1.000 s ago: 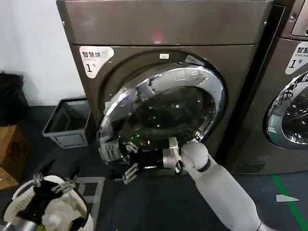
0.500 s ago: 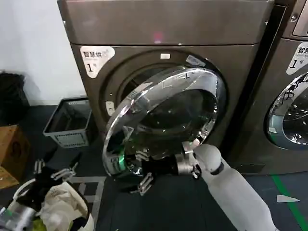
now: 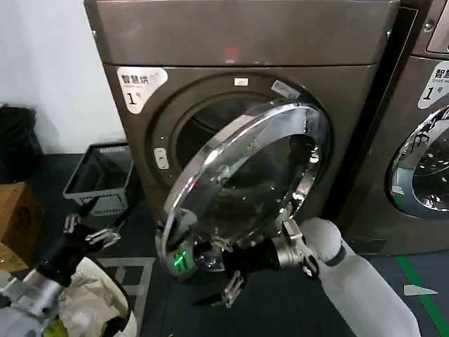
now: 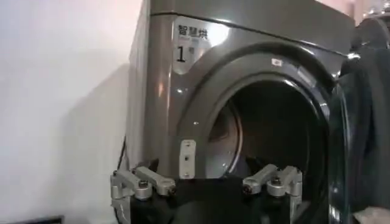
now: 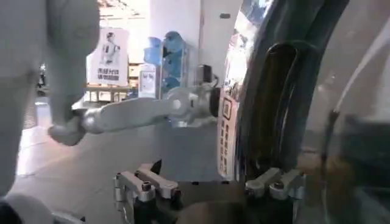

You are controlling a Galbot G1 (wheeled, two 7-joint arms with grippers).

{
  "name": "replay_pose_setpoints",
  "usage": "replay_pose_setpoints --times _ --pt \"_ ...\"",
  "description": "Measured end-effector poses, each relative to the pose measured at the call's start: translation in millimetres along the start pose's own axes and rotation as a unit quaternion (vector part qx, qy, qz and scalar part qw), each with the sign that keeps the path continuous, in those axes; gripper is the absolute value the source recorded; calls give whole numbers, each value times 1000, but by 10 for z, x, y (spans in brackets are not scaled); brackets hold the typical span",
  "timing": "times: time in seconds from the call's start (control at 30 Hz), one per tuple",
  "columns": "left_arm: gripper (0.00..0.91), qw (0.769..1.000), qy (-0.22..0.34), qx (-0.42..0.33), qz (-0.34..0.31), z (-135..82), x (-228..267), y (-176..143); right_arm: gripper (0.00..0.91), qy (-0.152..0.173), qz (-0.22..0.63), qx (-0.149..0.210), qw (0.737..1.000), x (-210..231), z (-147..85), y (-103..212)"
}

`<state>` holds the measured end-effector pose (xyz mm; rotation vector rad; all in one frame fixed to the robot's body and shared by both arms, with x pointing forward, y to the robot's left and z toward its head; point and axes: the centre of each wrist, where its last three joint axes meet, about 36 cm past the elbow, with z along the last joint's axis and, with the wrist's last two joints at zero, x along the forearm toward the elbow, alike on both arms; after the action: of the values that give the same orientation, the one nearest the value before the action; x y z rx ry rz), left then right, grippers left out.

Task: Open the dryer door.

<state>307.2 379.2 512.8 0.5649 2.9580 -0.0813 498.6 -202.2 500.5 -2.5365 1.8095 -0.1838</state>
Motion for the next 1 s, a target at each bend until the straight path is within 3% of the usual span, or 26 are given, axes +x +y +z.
replay_pose_setpoints --times 0.7,1.0 --pt "907 994 21 15 102 140 -457 -303 907 17 57 9 998 483 -53 593" --pt "907 989 26 20 144 182 -649 -433 907 29 117 -4 993 851 70 863"
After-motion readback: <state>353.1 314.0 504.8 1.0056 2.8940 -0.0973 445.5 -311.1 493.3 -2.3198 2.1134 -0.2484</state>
